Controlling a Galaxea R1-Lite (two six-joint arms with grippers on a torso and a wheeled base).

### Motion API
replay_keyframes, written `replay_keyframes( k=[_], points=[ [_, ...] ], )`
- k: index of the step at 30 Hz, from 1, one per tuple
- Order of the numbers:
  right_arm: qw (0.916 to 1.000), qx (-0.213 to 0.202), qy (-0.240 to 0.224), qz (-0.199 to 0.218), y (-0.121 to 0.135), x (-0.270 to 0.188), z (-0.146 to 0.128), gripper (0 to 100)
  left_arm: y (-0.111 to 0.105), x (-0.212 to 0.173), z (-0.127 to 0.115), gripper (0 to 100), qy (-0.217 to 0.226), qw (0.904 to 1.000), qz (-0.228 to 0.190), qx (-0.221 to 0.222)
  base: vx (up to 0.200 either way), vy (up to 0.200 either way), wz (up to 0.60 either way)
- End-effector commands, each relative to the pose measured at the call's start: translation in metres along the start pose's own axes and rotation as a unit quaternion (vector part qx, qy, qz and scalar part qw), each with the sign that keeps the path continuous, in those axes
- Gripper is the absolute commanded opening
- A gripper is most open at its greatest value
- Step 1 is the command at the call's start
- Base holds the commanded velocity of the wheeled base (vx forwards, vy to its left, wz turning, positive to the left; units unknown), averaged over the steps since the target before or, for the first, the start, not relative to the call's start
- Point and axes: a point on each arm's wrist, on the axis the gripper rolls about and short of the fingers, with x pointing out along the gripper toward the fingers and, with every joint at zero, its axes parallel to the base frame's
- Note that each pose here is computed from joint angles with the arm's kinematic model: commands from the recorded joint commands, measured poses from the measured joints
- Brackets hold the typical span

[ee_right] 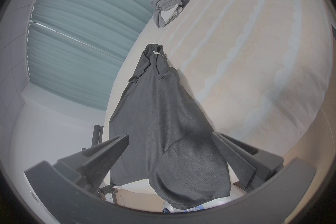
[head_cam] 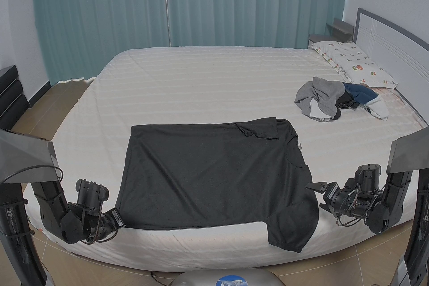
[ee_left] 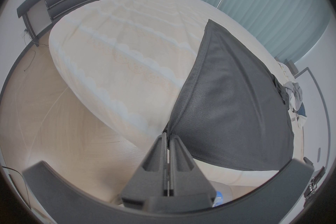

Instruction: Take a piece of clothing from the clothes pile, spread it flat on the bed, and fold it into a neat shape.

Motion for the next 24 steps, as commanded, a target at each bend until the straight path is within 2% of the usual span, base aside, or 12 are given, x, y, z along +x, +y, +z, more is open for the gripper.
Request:
replay_keyframes(
  k=[1, 12, 19, 24],
  points=[
    [1.0, 0.0, 0.001, -0.003, -0.001, 0.0, 0.0, 100, 0.002, 0.0, -0.003, 0, 0.003, 1.0, 0.007, 0.003, 0.0, 0.0, 0.0],
    [0.9997, -0.01, 0.013, -0.017, -0.007, 0.005, -0.006, 100, 0.003, 0.001, -0.002, 0, 0.003, 0.9999, 0.009, 0.005, 0.0, 0.0, 0.0],
    [0.9974, -0.061, 0.024, -0.029, -0.016, 0.012, -0.01, 100, 0.003, -0.002, 0.0, 0, -0.001, 1.0, 0.005, 0.001, 0.0, 0.0, 0.0],
    [0.9967, -0.074, 0.02, -0.026, -0.016, 0.014, -0.008, 100, 0.002, -0.003, 0.001, 0, 0.0, 1.0, 0.0, -0.001, 0.0, 0.0, 0.0]
  ],
)
